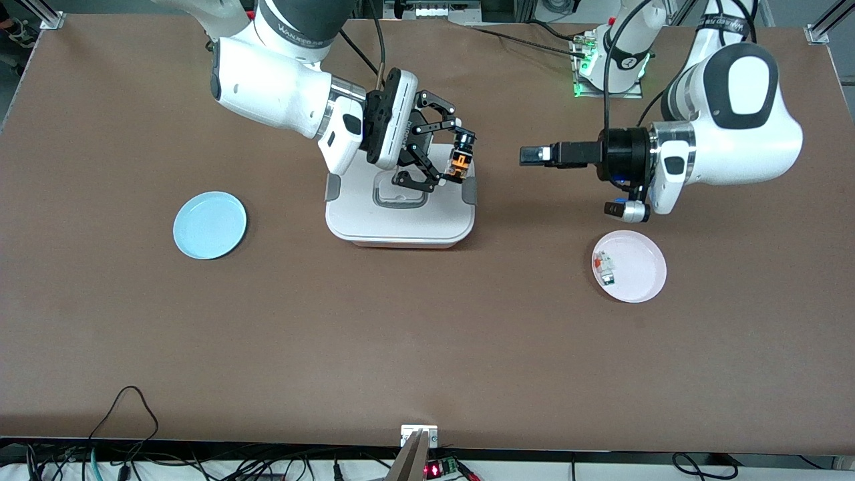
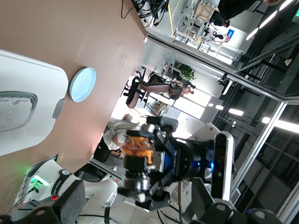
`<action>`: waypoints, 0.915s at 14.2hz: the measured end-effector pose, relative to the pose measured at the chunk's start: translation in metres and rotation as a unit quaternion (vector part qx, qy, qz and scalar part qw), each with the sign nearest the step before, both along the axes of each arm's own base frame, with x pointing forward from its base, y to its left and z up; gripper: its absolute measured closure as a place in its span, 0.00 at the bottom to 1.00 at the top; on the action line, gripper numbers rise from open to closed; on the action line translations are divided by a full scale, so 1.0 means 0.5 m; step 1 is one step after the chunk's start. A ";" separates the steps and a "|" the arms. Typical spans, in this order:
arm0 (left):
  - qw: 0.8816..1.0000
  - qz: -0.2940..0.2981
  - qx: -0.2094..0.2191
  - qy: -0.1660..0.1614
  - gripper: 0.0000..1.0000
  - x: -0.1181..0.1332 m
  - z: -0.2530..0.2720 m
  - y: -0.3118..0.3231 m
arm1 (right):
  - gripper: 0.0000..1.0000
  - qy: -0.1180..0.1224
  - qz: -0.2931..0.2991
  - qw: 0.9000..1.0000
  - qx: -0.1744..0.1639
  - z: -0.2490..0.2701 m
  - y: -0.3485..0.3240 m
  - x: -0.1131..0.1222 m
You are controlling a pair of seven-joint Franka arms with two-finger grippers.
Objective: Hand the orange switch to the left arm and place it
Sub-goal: 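Raise the switch with the right gripper while the left gripper approaches, then grasp the switch with the left gripper beside the right gripper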
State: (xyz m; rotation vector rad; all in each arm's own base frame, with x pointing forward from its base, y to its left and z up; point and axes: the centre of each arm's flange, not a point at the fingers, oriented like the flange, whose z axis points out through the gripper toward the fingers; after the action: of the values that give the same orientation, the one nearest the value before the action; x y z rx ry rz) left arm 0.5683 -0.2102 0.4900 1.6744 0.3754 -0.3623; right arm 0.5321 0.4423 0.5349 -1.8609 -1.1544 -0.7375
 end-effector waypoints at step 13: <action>1.000 -0.010 -0.009 0.002 0.15 -0.038 -0.009 -0.140 | 0.27 0.004 -0.008 1.000 0.012 0.034 0.016 -0.007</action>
State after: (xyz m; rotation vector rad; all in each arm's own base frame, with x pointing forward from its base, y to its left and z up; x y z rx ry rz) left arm 0.5491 -0.2803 0.4855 1.6605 0.3577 -0.3829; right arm 0.5288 0.4502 0.5517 -1.8539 -1.1209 -0.7492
